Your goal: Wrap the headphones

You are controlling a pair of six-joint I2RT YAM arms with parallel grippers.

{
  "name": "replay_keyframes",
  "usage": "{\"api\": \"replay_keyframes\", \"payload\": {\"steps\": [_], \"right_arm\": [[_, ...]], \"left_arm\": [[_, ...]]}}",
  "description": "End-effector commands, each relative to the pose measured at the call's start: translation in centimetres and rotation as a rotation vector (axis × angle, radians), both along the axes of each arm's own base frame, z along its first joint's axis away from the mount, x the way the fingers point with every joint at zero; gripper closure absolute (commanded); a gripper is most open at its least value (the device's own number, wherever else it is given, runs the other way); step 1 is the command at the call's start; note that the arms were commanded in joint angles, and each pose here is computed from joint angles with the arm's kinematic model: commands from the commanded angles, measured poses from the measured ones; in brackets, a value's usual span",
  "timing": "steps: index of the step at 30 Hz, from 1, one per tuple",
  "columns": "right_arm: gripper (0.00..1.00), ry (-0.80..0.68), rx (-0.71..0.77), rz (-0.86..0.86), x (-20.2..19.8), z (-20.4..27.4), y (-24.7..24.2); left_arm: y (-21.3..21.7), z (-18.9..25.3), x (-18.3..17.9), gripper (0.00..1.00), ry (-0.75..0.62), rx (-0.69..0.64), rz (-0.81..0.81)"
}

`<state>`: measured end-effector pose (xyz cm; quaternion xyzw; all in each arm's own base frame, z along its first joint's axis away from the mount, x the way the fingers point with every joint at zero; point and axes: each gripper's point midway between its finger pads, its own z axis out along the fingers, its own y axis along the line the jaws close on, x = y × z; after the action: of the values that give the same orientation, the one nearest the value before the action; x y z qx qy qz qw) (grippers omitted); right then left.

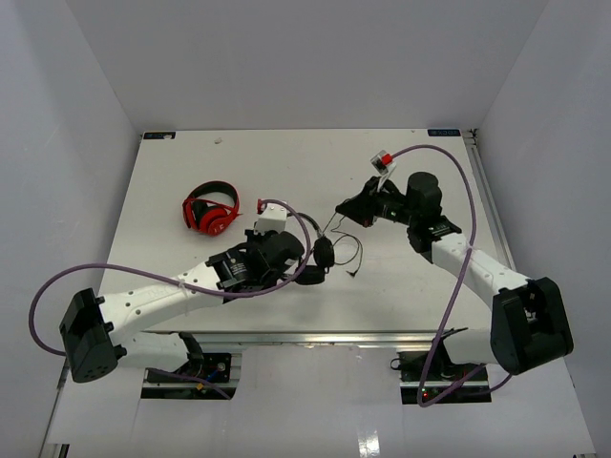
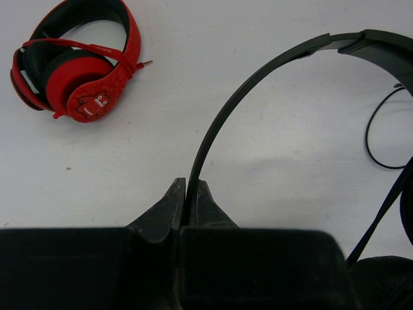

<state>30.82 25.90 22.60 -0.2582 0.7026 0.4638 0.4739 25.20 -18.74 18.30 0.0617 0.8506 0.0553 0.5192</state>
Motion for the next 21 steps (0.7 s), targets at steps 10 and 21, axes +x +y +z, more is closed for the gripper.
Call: {"api": "replay_keyframes", "payload": {"steps": [10,21], "right_arm": [[0.92,0.031,-0.209,0.072,-2.9,-0.9,4.3],[0.92,0.026,-0.152,0.282,-10.3,-1.3,7.3]], "left_arm": [[2.9,-2.9,0.3,1.00,-0.124,0.199,0.176],[1.7,-3.4,0.4,1.00,-0.042,0.114,0.164]]}}
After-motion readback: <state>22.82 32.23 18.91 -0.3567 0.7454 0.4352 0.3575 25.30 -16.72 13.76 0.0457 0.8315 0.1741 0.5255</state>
